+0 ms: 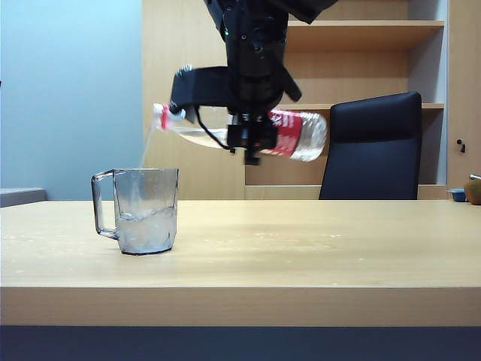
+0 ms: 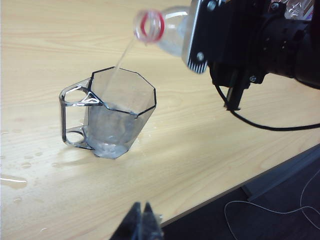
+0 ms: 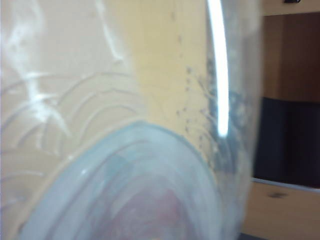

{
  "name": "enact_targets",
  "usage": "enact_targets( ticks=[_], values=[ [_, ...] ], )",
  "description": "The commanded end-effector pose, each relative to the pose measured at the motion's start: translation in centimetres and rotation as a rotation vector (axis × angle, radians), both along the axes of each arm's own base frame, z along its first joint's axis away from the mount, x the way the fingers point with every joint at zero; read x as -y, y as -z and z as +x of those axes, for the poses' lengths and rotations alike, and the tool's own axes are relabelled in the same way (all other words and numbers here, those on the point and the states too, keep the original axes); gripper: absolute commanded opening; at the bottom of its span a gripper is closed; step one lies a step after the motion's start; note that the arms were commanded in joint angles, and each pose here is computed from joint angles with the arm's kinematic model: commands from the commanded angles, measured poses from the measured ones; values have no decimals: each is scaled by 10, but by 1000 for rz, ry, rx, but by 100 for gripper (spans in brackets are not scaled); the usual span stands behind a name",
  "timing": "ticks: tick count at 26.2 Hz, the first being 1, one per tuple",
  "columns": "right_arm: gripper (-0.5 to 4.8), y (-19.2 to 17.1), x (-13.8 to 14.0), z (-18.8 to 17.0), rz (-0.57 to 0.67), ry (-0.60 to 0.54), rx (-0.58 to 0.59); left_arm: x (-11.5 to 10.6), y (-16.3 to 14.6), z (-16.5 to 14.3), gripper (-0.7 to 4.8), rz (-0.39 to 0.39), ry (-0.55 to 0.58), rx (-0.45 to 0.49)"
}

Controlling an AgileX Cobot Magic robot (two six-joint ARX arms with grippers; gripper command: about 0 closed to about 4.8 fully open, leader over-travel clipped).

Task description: Pick up the mineral water bottle on the table and pour water into the mug until it's half full.

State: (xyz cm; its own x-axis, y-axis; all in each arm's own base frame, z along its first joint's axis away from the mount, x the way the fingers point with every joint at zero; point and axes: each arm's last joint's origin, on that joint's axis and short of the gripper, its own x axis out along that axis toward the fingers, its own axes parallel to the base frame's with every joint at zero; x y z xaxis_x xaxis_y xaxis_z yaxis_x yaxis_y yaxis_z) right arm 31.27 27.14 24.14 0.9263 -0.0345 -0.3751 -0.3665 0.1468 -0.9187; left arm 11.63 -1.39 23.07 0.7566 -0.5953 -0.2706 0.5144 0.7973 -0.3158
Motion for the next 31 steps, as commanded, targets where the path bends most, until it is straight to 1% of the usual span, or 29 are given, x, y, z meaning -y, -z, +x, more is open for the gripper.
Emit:
enact_targets(
  ticks=[1,3,5,10,13,14,15,17,19,20,22,25,28,31],
  values=[
    [243,-3,-2,-2,408,58,-55,0,-2,0,-2,-3,2,12],
    [243,1,-1,-2,568,95,-88,0,-2,0,-2,-3,2,12],
    [250,6,2,0,702,112,-101,0,-2,0,-2,-3,2,12],
    [255,21,8,-3,911,113,-44,0,-2,0,-2,-3,2,12],
    [256,31,18,-9,1039,65,-15,0,-2,0,-2,-3,2,12],
    [255,34,22,-12,1094,54,2,0,-2,0,-2,-3,2,12],
    [255,40,31,-17,1181,36,22,0,-2,0,-2,-3,2,12],
    [255,49,44,-20,1303,19,32,0,-2,0,-2,-3,2,12],
    [255,58,57,-23,1426,6,25,0,-2,0,-2,-3,2,11],
    [255,62,63,-24,1463,1,20,0,-2,0,-2,-3,2,12],
    [255,69,74,-27,1495,-15,17,0,-2,0,-2,-3,2,11],
    [256,78,86,-29,1495,-28,0,0,-2,0,-2,-3,2,12],
    [257,90,98,-26,1465,20,-10,0,-2,0,-2,-3,2,12],
    [293,96,102,-24,1407,23,-3,0,-2,0,-2,-3,2,11]
  ],
)
